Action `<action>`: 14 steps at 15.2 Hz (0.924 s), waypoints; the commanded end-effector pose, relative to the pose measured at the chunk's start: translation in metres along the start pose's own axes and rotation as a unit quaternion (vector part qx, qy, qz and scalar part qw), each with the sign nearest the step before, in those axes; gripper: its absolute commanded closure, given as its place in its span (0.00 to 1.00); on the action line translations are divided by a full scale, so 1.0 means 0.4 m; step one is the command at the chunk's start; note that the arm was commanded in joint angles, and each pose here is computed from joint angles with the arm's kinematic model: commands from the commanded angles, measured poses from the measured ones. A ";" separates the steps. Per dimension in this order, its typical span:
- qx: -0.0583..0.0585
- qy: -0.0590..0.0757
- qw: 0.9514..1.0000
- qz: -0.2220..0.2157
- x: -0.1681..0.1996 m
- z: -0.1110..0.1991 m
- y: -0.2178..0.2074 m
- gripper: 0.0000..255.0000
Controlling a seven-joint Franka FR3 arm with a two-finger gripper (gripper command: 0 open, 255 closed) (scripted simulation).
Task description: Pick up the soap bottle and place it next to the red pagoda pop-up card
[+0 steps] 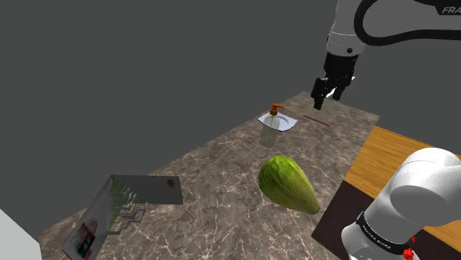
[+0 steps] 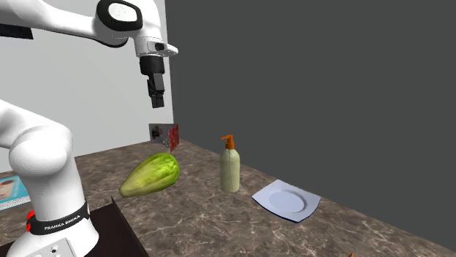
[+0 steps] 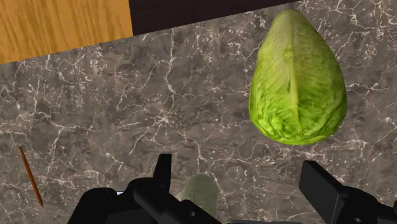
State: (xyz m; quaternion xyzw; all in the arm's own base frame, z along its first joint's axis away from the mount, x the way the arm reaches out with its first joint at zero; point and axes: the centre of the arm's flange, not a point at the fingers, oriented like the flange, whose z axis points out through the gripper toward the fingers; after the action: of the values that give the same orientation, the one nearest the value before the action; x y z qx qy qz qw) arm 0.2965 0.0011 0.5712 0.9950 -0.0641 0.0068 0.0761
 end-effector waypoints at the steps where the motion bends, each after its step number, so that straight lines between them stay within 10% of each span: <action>1: 0.000 0.000 1.000 0.000 0.000 0.000 0.000 0.00; 14: 0.041 -0.008 0.999 0.003 0.388 0.192 0.080 0.00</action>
State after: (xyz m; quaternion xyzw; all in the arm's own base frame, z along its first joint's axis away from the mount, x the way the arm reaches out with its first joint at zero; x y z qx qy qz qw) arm 0.4350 -0.0569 0.5107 0.9970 -0.0671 0.0015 0.0375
